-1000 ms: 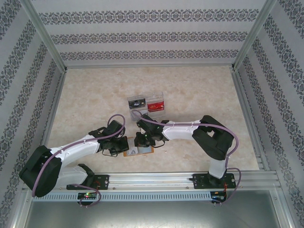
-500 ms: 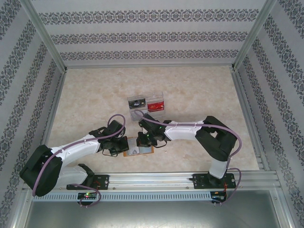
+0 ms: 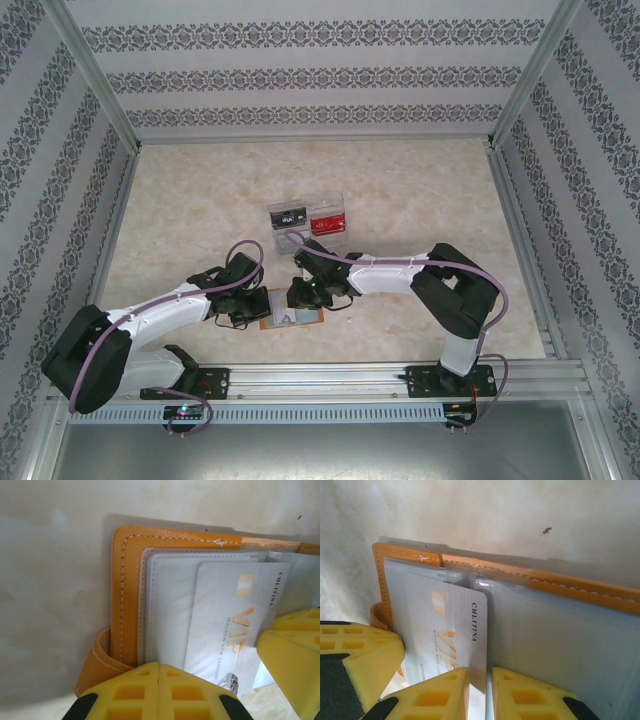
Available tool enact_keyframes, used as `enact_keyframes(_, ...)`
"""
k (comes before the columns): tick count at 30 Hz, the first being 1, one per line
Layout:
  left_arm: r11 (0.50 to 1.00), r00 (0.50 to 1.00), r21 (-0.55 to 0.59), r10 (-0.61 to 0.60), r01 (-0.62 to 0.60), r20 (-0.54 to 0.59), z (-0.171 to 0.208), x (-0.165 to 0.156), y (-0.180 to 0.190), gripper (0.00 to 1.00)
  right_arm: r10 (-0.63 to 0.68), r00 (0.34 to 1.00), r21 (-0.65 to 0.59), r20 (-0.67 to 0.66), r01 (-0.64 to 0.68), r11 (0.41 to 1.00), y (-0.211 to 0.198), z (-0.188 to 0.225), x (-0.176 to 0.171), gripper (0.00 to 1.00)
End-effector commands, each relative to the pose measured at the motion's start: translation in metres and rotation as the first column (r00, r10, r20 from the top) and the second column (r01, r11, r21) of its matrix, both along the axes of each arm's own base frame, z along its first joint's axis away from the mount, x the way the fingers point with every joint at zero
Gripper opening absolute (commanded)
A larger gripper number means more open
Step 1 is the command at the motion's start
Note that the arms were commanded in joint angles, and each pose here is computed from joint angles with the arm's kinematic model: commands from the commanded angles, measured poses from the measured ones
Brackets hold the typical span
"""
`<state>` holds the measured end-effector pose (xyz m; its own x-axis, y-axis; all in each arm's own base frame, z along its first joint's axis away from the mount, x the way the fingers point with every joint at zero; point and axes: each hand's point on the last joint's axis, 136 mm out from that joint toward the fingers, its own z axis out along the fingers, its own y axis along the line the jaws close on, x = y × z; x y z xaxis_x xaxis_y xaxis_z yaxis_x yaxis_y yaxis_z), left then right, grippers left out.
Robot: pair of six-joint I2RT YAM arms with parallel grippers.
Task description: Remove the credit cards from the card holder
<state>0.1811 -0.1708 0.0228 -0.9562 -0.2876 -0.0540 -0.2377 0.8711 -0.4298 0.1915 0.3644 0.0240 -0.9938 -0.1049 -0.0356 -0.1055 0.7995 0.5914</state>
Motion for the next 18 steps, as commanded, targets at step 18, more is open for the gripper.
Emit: enact_keyframes(18,0.998,0.999,0.069,0.013,-0.011,-0.037,-0.007,-0.006,0.016,0.00,-0.025,1.000,-0.053,0.015,0.026,0.998,-0.038,-0.001,0.007,0.00)
